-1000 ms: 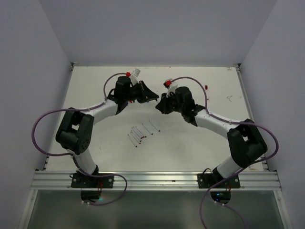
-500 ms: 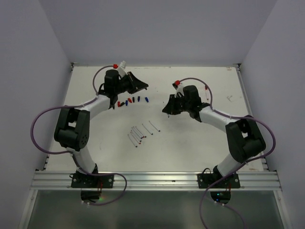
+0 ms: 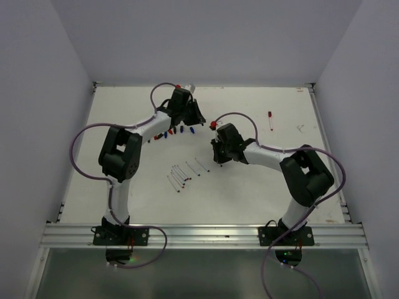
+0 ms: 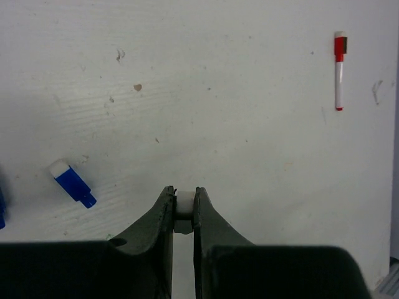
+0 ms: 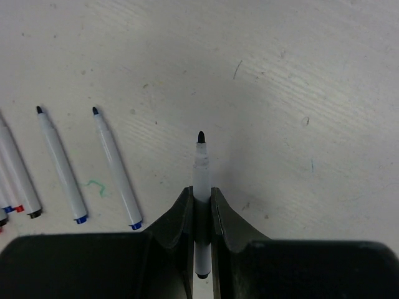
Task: Open the pen caps
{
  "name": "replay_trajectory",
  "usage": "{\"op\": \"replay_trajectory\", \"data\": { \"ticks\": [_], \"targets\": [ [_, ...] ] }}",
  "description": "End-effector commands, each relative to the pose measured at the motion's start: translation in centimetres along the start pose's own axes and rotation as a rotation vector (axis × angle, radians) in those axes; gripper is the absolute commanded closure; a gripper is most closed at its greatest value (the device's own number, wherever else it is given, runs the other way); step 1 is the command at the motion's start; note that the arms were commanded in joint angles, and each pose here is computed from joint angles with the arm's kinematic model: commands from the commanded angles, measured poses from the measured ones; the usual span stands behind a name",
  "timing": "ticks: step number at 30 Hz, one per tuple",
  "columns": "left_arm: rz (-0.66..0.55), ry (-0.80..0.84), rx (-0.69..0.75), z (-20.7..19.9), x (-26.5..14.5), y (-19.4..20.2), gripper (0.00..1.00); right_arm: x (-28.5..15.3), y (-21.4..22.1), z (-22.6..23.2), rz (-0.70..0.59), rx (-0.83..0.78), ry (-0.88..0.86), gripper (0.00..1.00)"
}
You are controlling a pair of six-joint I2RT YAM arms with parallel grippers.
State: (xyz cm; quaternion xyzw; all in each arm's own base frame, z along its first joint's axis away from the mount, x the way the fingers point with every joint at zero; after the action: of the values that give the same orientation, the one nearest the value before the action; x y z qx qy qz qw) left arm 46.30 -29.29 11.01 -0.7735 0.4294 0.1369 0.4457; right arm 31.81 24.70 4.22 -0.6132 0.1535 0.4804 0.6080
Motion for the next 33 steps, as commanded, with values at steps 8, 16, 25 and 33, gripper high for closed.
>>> {"op": "replay_trajectory", "data": {
  "ticks": [8, 16, 25, 33],
  "targets": [
    [0.042, -0.234, 0.082, 2.7, 2.7, -0.4, 1.00, 1.9, -0.4, 0.5, -0.017, -0.090, 0.104, 0.94],
    [0.096, -0.346, 0.098, 5.4, 4.5, 0.8, 1.00, 2.1, -0.6, 1.9, -0.032, -0.083, 0.061, 0.83],
    [0.130, -0.398, 0.113, 6.8, 5.0, 1.6, 0.84, 2.1, -0.5, 2.9, -0.028, -0.072, 0.016, 0.66],
    [0.107, -0.399, 0.127, 6.5, 3.9, 1.3, 0.66, 1.6, -1.4, 3.9, -0.053, -0.050, -0.021, 0.64]
  ]
}}
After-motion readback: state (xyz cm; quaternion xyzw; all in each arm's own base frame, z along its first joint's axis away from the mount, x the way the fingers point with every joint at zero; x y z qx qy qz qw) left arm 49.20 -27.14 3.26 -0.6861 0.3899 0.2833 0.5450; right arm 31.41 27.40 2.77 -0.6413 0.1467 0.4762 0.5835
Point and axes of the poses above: each gripper's point midway between its finger pads, its own x axis out along the fingers, its own z axis along the line the jaws close on, y = z × x, the point moved 1 cm from there along -x, back along the fingers, and after that the axes turned 2 degrees about x, right-handed, at the moved point
